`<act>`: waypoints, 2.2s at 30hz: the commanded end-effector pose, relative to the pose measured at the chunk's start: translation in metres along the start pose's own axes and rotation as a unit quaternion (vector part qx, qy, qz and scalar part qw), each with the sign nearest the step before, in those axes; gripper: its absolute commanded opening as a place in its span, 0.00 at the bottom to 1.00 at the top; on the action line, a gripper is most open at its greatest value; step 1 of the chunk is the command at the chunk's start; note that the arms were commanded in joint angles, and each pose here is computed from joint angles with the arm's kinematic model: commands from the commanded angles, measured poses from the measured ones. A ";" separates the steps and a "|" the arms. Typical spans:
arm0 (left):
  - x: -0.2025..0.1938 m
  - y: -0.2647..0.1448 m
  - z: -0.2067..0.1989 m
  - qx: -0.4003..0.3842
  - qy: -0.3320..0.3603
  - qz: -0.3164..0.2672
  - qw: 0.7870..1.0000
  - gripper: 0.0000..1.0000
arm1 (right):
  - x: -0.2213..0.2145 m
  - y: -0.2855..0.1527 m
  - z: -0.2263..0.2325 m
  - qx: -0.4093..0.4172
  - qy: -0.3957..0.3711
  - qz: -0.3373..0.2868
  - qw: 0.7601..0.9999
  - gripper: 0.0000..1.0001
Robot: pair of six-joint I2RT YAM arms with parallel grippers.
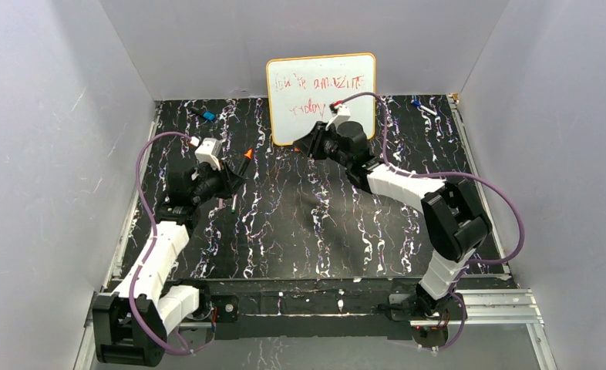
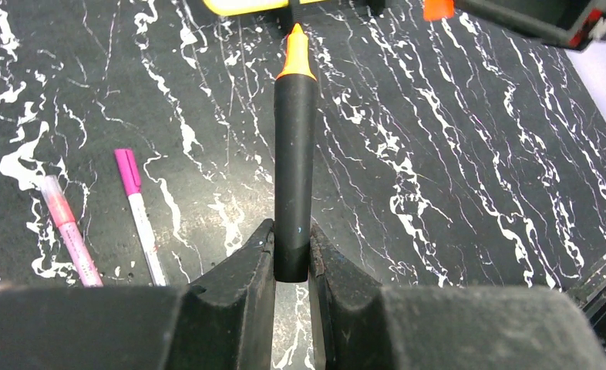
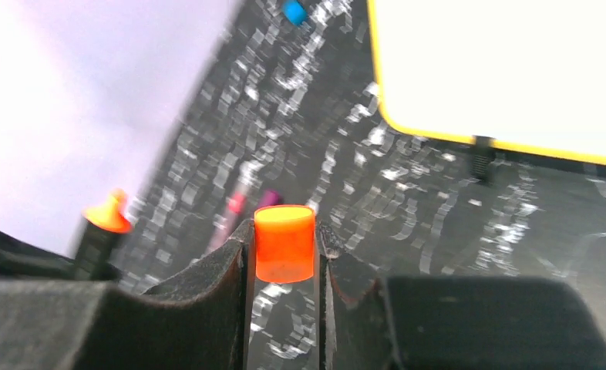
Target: Insert the pens into the pen caps
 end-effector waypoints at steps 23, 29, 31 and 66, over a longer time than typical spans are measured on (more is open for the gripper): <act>0.011 -0.005 -0.038 -0.080 0.077 -0.057 0.992 0.00 | 0.036 0.016 0.115 0.108 0.279 -0.055 0.953 0.01; 0.011 -0.006 -0.036 -0.071 0.078 -0.057 0.993 0.00 | 0.029 0.023 0.118 0.064 0.283 -0.048 0.956 0.01; 0.012 -0.006 -0.035 -0.069 0.079 -0.058 0.993 0.00 | 0.026 0.025 0.119 0.051 0.284 -0.045 0.956 0.01; 0.012 -0.006 -0.024 -0.034 0.065 -0.051 0.996 0.00 | 0.003 0.020 0.159 0.059 0.289 -0.018 0.955 0.01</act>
Point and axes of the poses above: each gripper's point midway between its finger pads, its own y axis out along the fingers, its own z axis along the line the jaws close on, x = y × z, the point moved 1 cm from there along -y, back along the fingers, and after that the axes turned 4 degrees about y, right-handed, at the moved point
